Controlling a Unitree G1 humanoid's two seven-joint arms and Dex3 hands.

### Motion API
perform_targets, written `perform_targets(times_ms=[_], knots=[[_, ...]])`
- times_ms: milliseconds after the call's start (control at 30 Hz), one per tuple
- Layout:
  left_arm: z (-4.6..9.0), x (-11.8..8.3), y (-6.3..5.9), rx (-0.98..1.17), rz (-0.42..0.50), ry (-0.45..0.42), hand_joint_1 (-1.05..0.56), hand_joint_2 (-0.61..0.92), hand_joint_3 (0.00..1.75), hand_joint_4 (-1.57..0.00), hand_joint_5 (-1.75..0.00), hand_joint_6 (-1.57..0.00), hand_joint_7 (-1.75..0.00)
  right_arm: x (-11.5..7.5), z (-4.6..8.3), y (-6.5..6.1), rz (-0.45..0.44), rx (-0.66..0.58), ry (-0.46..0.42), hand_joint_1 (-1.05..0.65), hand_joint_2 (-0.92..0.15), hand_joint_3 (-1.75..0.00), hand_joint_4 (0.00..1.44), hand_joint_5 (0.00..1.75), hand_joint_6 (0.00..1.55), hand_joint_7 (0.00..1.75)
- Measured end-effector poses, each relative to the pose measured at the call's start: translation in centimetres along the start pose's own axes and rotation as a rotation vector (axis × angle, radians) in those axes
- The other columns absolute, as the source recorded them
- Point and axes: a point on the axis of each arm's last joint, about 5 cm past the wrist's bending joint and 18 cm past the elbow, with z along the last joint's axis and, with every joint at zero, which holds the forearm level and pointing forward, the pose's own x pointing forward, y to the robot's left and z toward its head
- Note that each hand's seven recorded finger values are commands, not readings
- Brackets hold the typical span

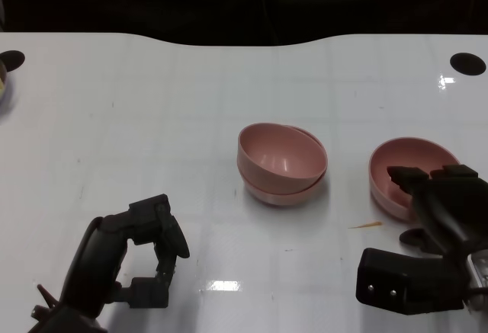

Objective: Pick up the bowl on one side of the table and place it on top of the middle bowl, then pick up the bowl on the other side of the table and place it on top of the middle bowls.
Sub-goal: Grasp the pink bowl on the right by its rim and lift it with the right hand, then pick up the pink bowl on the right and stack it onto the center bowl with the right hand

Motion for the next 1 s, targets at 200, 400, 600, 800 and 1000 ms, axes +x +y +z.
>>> perform_targets(times_ms=[200, 400, 600, 800, 1000], knots=[[0.0, 0.0, -0.1, 0.004, -0.004, -0.009, 0.0, 0.31, 1.52, -0.91, -1.75, -0.83, -1.56, 1.0, -0.2, 1.0, -0.033, -0.019, -0.054, -0.22, -0.84, 0.0, 0.93, 1.33, 1.26, 0.07], [0.0, 0.0, -0.2, 0.001, -0.004, -0.008, 0.0, 0.33, 1.5, -0.9, -1.75, -0.82, -1.55, 1.9, -0.6, 0.8, -0.087, -0.041, -0.131, -0.2, -0.92, -0.03, 0.91, 1.74, 0.84, 1.27], [0.0, 0.0, -0.2, 0.011, -0.014, -0.008, -0.01, 0.32, 1.52, -0.9, -1.75, -0.81, -1.55, 1.9, -0.2, 0.6, -0.204, -0.009, -0.21, -0.14, -0.82, -0.01, 0.92, 1.75, 0.8, 1.52], [0.0, 0.0, -0.2, 0.014, -0.016, -0.007, 0.0, 0.31, 1.54, -0.89, -1.75, -0.81, -1.56, 2.3, 1.4, -1.8, -0.407, 0.051, -0.346, -0.1, -0.85, -0.06, 0.98, 1.75, 0.75, 1.74], [0.0, 0.0, -0.3, 0.015, -0.018, -0.007, 0.01, 0.31, 1.54, -0.89, -1.75, -0.82, -1.56, 2.7, 2.7, -3.5, -0.463, 0.097, -0.43, -0.13, -0.49, -0.73, 0.98, 1.75, 0.9, 1.42]])
